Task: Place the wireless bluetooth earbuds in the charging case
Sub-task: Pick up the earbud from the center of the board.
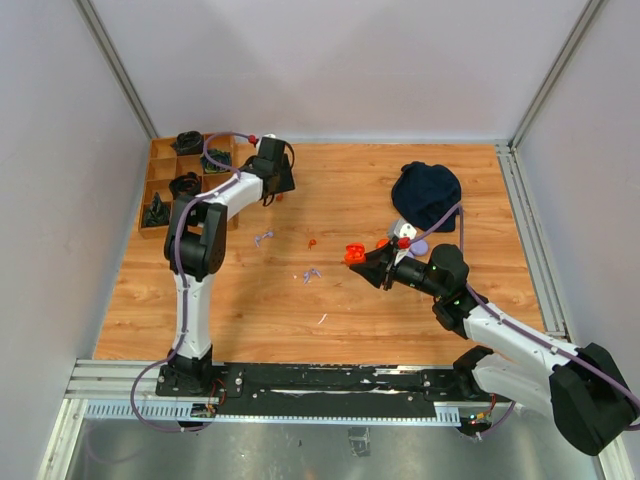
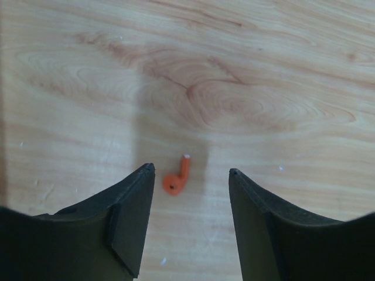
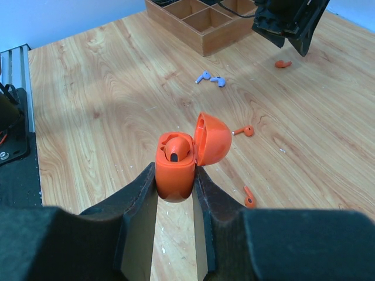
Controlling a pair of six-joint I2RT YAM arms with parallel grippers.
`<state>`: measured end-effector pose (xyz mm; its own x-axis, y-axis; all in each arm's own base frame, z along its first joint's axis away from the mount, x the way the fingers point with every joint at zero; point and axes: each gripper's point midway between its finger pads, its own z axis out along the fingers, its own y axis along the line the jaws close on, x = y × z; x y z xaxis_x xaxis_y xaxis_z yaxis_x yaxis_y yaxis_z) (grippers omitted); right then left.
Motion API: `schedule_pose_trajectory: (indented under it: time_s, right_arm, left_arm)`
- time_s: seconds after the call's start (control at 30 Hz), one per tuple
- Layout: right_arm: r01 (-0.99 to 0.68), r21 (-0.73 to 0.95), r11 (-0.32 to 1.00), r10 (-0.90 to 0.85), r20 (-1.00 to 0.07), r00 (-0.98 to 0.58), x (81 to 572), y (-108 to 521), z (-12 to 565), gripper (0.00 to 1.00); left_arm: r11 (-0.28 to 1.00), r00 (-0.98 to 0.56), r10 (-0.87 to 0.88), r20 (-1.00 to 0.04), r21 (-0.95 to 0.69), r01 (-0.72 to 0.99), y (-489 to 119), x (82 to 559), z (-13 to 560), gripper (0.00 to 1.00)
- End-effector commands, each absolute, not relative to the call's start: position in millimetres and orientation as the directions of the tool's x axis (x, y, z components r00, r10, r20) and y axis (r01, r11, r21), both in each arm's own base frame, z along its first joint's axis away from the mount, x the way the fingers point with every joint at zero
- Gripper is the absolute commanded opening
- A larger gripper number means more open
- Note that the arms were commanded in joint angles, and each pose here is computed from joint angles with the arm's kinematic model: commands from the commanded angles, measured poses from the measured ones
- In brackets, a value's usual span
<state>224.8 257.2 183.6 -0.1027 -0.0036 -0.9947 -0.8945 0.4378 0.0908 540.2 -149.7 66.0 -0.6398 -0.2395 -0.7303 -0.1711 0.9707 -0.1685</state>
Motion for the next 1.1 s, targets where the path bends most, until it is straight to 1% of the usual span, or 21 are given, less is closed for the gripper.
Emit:
schedule_pose_trajectory:
  time_s: [0.0, 0.27, 0.47, 0.63, 0.93, 1.07]
  right_arm:
    - [-0.896, 0.064, 0.440, -0.006, -0.997, -0.074, 223.8, 256.7, 183.6, 0.05]
    - [-0.896, 0.064, 0.440, -0.010, -0.997, -0.076, 224.3, 256.8, 182.8, 0.05]
    - [-0.895, 0.059, 0.442, -0.009, -0.998, -0.070, 223.7, 256.1, 184.7, 0.05]
    - [-0.893, 0.054, 0.446, -0.007, -0.998, -0.064, 223.5, 254.8, 187.2, 0.05]
    - [-0.895, 0.049, 0.444, -0.001, -0.998, -0.055, 221.2, 253.7, 191.8, 0.05]
    - [-0.894, 0.049, 0.445, -0.004, -0.998, -0.057, 221.0, 253.5, 191.9, 0.05]
  left_arm:
    - [0.983, -0.663, -0.183, -0.726, -0.140, -0.118, -152.4, 555.0, 62.2, 0.56]
    - [0.992, -0.726, -0.126, -0.676, -0.091, -0.088, -151.1, 556.3, 28.9, 0.45]
    - [0.994, -0.774, -0.093, -0.626, -0.102, -0.037, -157.3, 541.9, 15.9, 0.43]
    - [0.990, -0.810, -0.034, -0.586, -0.128, 0.051, -165.6, 521.8, 16.7, 0.36]
    - [0.982, -0.847, 0.031, -0.531, -0.142, 0.125, -164.7, 476.0, 17.1, 0.34]
    - [0.976, -0.846, 0.077, -0.528, -0.132, 0.171, -166.3, 460.8, 20.0, 0.34]
